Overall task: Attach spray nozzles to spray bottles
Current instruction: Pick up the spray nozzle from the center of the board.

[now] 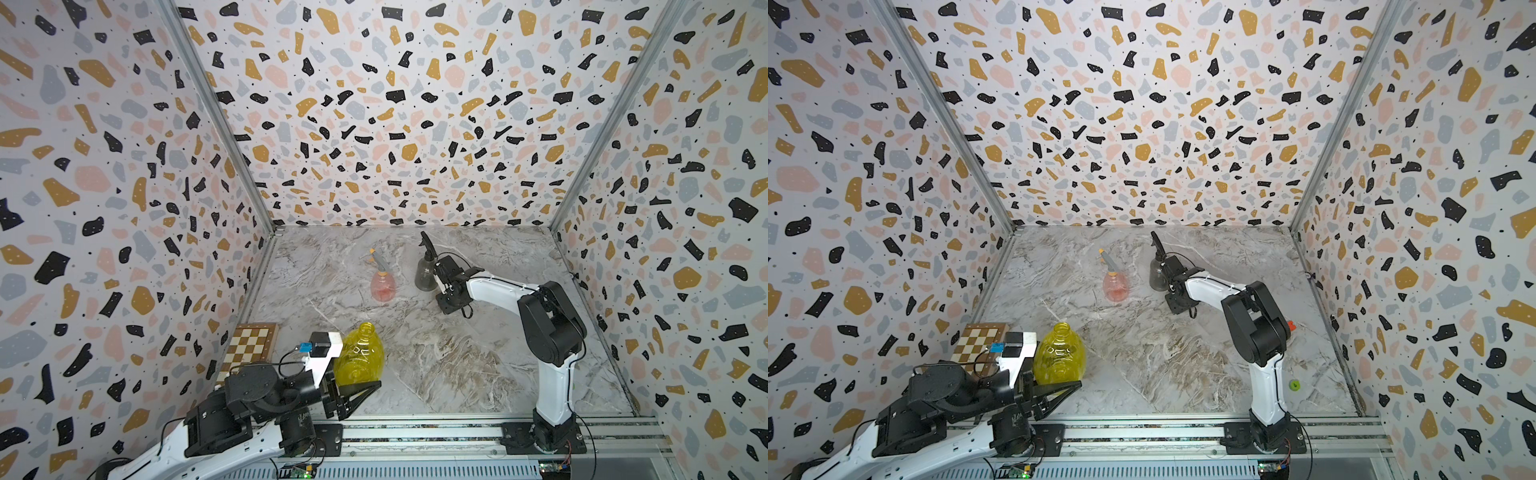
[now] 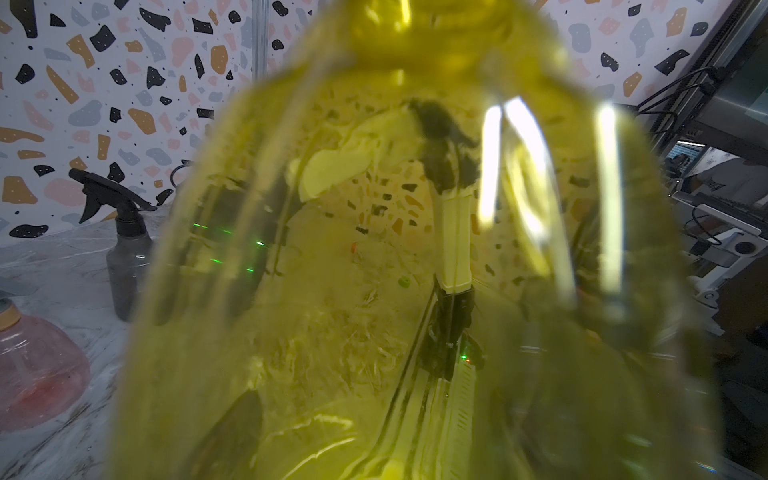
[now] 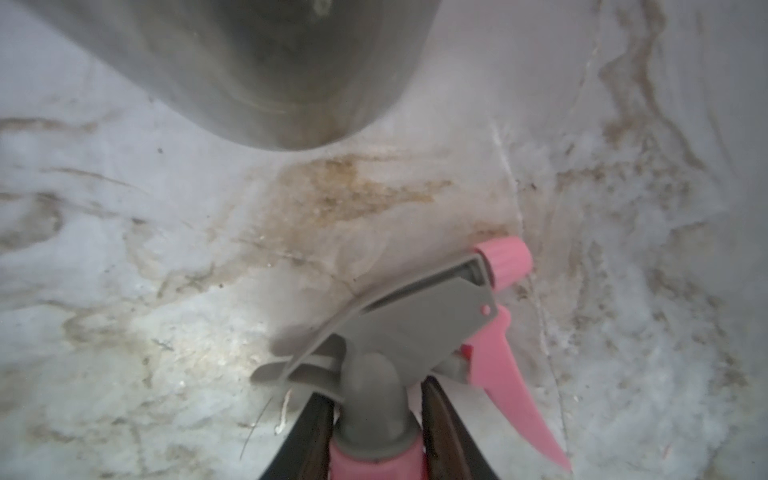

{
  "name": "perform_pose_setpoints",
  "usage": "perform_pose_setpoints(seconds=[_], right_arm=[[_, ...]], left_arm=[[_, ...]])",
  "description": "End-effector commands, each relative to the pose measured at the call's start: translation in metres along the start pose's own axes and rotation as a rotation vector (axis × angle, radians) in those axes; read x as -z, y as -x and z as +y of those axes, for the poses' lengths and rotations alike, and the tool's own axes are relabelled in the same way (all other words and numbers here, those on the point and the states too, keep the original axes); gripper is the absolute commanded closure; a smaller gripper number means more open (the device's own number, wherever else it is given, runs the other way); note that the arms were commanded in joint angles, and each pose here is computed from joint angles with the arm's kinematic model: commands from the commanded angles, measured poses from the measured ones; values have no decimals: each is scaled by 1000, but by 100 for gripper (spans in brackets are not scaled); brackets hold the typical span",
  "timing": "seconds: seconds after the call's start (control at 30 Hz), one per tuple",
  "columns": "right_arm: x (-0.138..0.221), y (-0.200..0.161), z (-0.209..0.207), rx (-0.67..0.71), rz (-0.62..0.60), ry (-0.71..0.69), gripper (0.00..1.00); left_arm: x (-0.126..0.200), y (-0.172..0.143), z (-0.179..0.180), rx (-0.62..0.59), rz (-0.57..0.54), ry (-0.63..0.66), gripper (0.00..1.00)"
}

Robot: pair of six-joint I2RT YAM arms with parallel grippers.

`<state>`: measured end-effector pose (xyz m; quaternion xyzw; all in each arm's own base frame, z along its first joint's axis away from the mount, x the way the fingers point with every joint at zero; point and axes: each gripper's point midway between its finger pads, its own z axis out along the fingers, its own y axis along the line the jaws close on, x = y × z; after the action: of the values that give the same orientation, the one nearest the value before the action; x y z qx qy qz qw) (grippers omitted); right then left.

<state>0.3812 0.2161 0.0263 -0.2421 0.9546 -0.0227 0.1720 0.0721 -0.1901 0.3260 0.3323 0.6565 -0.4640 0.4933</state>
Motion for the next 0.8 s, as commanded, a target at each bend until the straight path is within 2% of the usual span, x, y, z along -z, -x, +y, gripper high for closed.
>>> perform_pose_setpoints(seconds=[0.0,0.2,0.43,0.6,0.77], right_arm=[[-1,-12,4,-9,32,39,71],[32,-7,2,-75,-81,67,78],[103,-15,-3,-177,-286,131,80],[180,-13,3,-214,-516,249,82],[289,-10,17,-178,-836,432,82]], left_arm=[[-1,8,-1,-1,-31,0,100],[-5,7,0,4,-19,6,100],[-11,10,0,7,-14,8,100],[-23,10,0,5,-6,5,100],[-44,6,3,4,-4,2,100]])
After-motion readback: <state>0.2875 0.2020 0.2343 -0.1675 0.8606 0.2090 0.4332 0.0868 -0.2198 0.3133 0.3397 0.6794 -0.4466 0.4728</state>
